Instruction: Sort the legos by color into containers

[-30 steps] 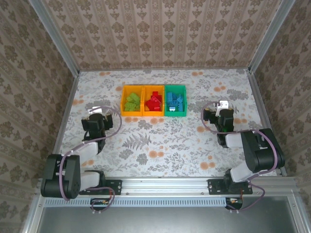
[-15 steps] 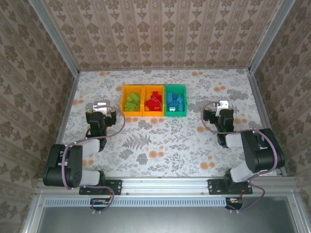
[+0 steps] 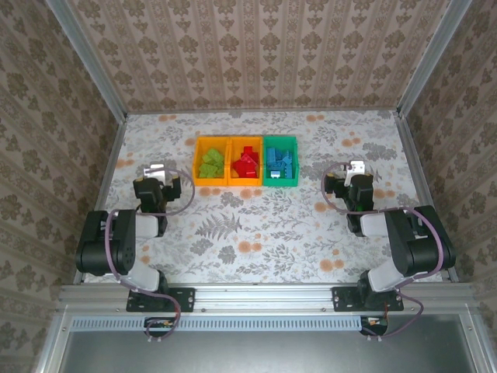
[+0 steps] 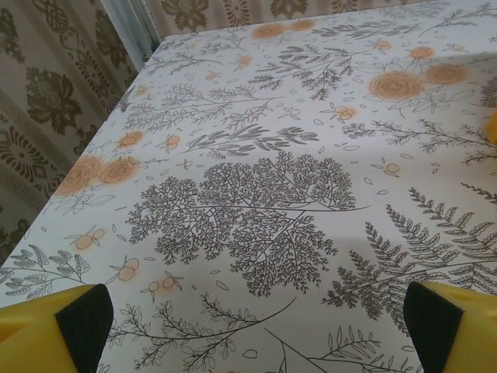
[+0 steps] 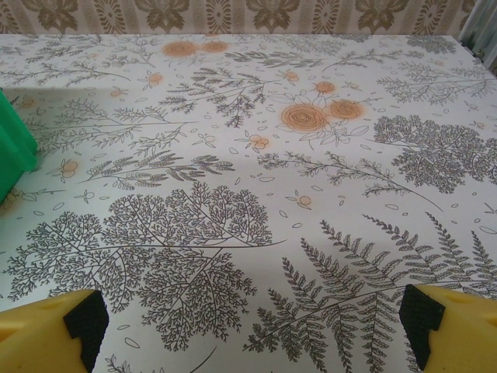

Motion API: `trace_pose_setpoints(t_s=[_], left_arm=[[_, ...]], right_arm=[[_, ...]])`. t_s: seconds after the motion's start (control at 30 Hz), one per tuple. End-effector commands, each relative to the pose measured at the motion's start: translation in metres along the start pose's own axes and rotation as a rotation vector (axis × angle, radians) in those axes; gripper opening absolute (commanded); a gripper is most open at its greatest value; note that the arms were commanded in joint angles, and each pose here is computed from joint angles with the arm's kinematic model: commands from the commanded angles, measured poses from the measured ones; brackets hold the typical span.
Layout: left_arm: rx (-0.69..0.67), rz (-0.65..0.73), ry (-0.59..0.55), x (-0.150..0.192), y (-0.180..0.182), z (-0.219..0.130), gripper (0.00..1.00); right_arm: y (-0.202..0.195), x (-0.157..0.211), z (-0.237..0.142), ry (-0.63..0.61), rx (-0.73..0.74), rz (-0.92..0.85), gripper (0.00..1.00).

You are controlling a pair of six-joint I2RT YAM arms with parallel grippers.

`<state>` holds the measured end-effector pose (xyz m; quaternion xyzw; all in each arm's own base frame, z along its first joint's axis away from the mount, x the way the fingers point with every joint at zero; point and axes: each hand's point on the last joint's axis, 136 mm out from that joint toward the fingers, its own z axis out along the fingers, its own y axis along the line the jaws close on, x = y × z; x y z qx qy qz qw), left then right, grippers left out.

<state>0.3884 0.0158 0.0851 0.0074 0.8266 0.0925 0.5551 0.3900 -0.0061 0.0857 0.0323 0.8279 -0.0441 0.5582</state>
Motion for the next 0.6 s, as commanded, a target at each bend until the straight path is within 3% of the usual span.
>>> trace_pose_setpoints(t_s=[0.0,0.57], left_arm=[[0.032,-0.036,-0.036,-0.0137,-0.0053,0.0026,1.00],[0.032,-0.036,-0.037,-0.0143,-0.0054,0.0029,1.00]], right_arm=[[0.0012,-0.0160,0.0030,-0.042,-0.023,0.010,1.00],[0.0012,-0.0155,0.0024,-0.043,-0.019,0.009,1.00]])
